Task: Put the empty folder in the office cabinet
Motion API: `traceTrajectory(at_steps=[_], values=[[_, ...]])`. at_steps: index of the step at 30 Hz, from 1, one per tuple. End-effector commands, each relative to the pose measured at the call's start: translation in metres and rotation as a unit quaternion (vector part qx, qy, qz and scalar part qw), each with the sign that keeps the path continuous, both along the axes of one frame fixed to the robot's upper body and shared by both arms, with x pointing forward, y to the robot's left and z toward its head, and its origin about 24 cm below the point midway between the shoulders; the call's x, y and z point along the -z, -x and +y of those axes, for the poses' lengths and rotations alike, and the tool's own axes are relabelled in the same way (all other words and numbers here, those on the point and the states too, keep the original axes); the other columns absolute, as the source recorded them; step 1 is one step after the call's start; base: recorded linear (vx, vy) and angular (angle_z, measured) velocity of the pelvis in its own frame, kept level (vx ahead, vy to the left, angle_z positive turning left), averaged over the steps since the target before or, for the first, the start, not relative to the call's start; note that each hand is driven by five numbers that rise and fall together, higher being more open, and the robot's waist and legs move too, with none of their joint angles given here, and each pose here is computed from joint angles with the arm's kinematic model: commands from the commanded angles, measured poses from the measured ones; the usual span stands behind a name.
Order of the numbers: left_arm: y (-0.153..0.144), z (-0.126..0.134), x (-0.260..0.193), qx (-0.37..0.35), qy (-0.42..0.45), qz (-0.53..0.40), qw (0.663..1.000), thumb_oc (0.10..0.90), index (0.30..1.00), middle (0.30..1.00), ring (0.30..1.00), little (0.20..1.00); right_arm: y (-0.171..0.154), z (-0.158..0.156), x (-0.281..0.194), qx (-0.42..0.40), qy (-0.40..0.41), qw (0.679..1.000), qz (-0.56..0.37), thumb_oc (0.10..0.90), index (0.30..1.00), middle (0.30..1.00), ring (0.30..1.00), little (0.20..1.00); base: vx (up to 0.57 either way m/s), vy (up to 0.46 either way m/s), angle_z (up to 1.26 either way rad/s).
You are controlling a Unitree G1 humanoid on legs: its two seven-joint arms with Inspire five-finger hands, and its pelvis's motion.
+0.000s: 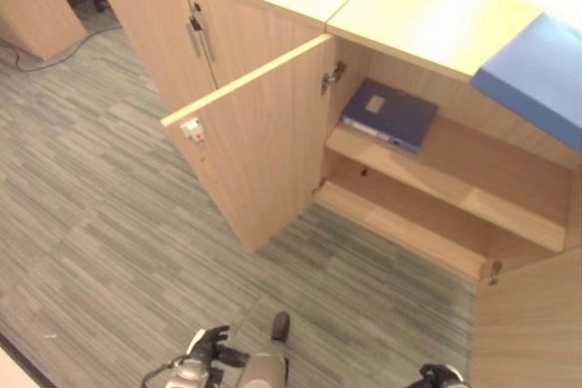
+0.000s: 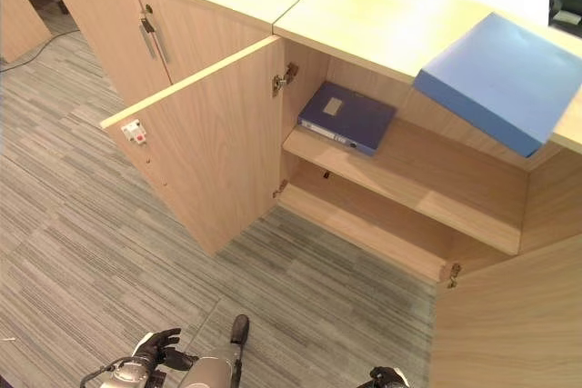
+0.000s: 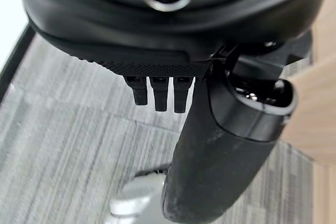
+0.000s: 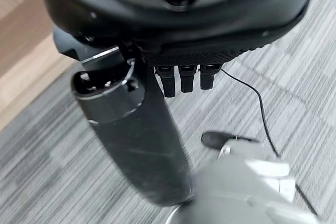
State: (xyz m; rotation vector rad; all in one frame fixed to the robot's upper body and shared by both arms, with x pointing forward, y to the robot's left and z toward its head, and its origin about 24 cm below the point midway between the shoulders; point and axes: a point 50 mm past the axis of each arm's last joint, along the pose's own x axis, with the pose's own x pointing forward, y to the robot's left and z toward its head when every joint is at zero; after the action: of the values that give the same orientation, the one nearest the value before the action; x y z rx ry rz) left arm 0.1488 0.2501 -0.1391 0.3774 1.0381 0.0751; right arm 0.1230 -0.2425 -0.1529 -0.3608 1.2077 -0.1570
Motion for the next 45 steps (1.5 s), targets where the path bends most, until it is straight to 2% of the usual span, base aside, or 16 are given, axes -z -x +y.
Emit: traceTrajectory(at_steps=[1,7,20,26,30,37,45], values=[[0.003,0.018,-0.007,-0.043,-0.009,-0.032,0.999,0.8,0.9,0.9,0.9,0.9,-0.043,-0.032,-0.028,-0.034,0.062,0.995,-0.076,0.8,0.9,0.9,0.9,0.9,0.15,0.329,-0.93],[0.01,0.025,-0.006,-0.052,-0.021,-0.019,0.998,0.8,0.9,0.9,0.9,0.9,-0.061,-0.022,-0.035,-0.016,0.05,0.991,-0.126,0.8,0.9,0.9,0.9,0.9,0.21,0.291,-0.71],[0.009,0.023,-0.004,-0.035,-0.033,-0.01,0.999,0.8,0.9,0.9,0.9,0.9,-0.047,-0.04,-0.033,0.057,0.049,0.99,-0.118,0.8,0.9,0.9,0.9,0.9,0.18,-0.12,0.0],[0.022,0.024,0.0,-0.057,-0.031,0.007,0.998,0.8,0.9,0.9,0.9,0.9,-0.031,-0.043,-0.027,0.046,0.057,0.993,-0.09,0.8,0.9,0.9,0.9,0.9,0.18,-0.269,-0.37],[0.033,0.013,0.007,-0.052,-0.017,0.025,0.998,0.8,0.9,0.9,0.9,0.9,-0.022,-0.044,-0.024,0.017,0.065,0.995,-0.067,0.8,0.9,0.9,0.9,0.9,0.2,-0.342,0.01],[0.027,-0.003,0.01,-0.039,0.007,0.024,0.999,0.8,0.9,0.9,0.9,0.9,-0.016,-0.056,-0.027,-0.012,0.088,0.995,-0.049,0.8,0.9,0.9,0.9,0.9,0.11,-0.297,-0.04],[0.023,-0.009,0.01,-0.035,0.015,0.016,0.999,0.8,0.9,0.9,0.9,0.9,-0.021,-0.065,-0.033,0.01,0.095,0.994,-0.062,0.8,0.9,0.9,0.9,0.9,0.15,-0.22,-0.15]])
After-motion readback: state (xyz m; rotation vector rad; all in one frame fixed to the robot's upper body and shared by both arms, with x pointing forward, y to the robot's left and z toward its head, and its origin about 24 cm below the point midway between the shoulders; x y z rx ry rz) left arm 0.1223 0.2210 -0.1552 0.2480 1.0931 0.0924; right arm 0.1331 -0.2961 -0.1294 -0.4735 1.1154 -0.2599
